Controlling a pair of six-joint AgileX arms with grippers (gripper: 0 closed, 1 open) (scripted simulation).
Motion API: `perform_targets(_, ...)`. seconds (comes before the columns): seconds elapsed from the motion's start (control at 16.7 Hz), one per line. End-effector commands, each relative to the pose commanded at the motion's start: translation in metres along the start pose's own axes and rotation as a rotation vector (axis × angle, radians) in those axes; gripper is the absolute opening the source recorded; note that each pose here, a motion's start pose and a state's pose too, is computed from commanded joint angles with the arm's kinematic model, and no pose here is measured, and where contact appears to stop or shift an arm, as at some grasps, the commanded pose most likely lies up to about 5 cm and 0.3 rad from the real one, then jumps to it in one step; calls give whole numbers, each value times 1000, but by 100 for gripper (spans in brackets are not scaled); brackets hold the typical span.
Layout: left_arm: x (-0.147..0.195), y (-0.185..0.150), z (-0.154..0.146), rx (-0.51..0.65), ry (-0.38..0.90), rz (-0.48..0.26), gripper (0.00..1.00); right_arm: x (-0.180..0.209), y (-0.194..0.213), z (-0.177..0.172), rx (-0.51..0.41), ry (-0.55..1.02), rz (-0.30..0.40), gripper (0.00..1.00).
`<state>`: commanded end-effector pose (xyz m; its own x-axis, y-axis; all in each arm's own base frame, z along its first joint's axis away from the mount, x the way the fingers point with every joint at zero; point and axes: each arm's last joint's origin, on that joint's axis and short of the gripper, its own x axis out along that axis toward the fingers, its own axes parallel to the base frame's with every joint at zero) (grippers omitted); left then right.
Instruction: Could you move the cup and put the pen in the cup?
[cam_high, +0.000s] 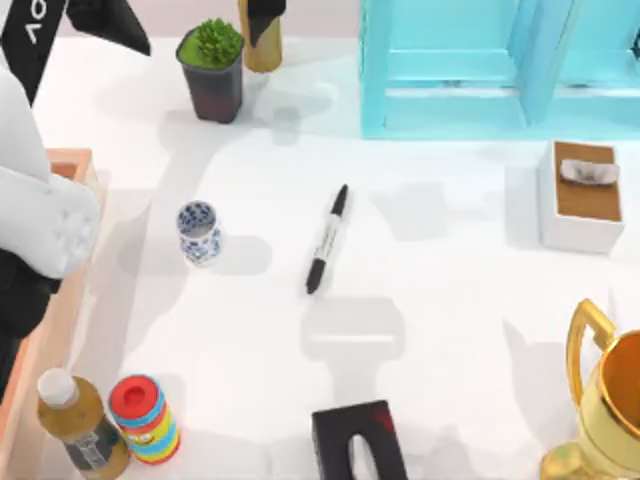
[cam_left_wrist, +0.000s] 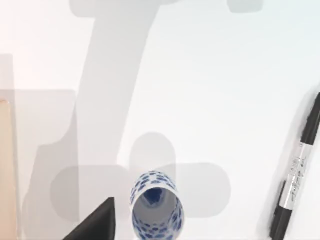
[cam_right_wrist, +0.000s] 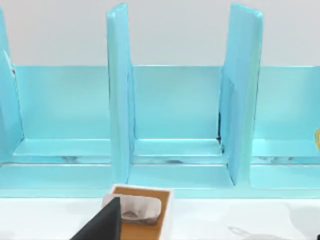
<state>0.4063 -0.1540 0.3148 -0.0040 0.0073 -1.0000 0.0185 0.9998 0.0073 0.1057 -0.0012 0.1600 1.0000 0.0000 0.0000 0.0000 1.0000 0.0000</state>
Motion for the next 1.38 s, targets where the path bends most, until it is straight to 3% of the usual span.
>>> perform_targets(0.06,-7,-4,23,-13,-274,-95,100,0,0,0,0,0,0,100)
perform_targets(0.42,15,-41,26,43,-247,-56,100,0,0,0,0,0,0,100)
perform_targets(0.66,68,-93,18,137,-160,33,100,0,0,0,0,0,0,100)
perform_targets(0.96,123,-143,-14,251,-116,125,100,0,0,0,0,0,0,100)
perform_targets(1.38,134,-152,-21,273,-112,141,100,0,0,0,0,0,0,100)
